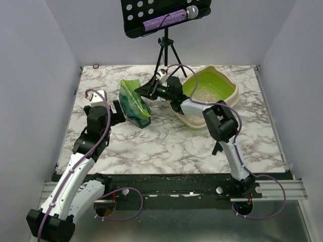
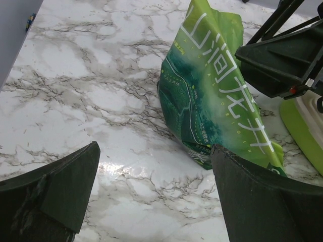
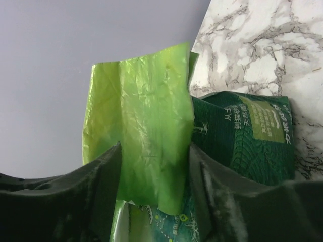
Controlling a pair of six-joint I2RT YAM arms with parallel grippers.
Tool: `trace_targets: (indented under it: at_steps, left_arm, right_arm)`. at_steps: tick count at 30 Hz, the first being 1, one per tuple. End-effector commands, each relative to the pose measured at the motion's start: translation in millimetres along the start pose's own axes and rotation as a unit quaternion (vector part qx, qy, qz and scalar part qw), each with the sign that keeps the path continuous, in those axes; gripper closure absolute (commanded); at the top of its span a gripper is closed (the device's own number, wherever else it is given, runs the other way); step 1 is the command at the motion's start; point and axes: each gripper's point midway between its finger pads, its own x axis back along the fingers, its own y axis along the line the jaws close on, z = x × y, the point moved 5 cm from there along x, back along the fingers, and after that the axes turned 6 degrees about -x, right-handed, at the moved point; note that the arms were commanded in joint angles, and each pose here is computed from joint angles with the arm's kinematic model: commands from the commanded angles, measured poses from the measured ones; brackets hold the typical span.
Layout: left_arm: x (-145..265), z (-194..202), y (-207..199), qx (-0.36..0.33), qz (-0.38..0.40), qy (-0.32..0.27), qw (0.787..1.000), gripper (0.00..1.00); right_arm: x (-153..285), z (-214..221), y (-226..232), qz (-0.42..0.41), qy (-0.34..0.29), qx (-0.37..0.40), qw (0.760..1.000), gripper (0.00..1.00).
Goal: Fill the litter box with clean litter
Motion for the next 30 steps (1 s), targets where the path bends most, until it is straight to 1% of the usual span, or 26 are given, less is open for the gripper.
trace_targets:
  at_steps: [1, 4, 7, 10, 14, 17, 19, 22, 24, 30]
  left_arm:
    - [1.1, -5.7, -3.6, -0.002, 0.013, -0.009, 1.000, 0.01]
    - [0.8, -5.6, -3.9, -0.002, 0.014, -0.010, 1.000, 0.01]
    - [0.0, -4.8, -4.1, -0.003, 0.013, -0.008, 1.000, 0.01]
    - [-0.7, -4.3, -3.6, -0.004, 0.011, -0.007, 1.000, 0.01]
    - [-1.1, -4.6, -3.6, -0.006, 0.011, -0.007, 1.000, 0.01]
    - [-1.2, -5.5, -3.5, -0.009, 0.012, -0.008, 1.000, 0.01]
    - [-1.1, -6.0, -4.5, -0.012, 0.016, -0.007, 1.000, 0.01]
    - [1.6, -8.5, -6.9, -0.014, 0.029, -0.013, 0.999, 0.01]
    - [4.7, -12.3, -9.8, -0.016, 0.046, -0.023, 0.999, 0.01]
    - [19.5, -24.1, -33.3, -0.022, 0.157, -0.068, 0.985, 0.01]
  right_arm:
    - [4.9, 5.4, 20.0, -0.048, 0.011, 0.013, 0.999, 0.45]
    - [7.6, 6.8, 21.0, -0.053, 0.011, 0.019, 0.998, 0.58]
    - [9.8, 5.8, 25.6, -0.055, 0.009, 0.030, 0.998, 0.74]
    - [13.7, 2.2, 36.5, -0.059, 0.002, 0.052, 0.997, 0.99]
    - [25.7, -3.9, 55.4, -0.065, -0.019, 0.094, 0.993, 0.99]
    - [35.8, -7.1, 77.2, -0.071, -0.023, 0.137, 0.988, 0.99]
    - [42.3, -7.5, 92.6, -0.081, -0.013, 0.168, 0.982, 0.99]
    - [51.3, -5.9, 120.1, -0.103, 0.023, 0.218, 0.970, 0.99]
    - [59.9, -3.5, 133.6, -0.106, 0.041, 0.249, 0.962, 0.99]
    - [86.6, -4.6, 158.7, -0.065, 0.077, 0.346, 0.933, 0.99]
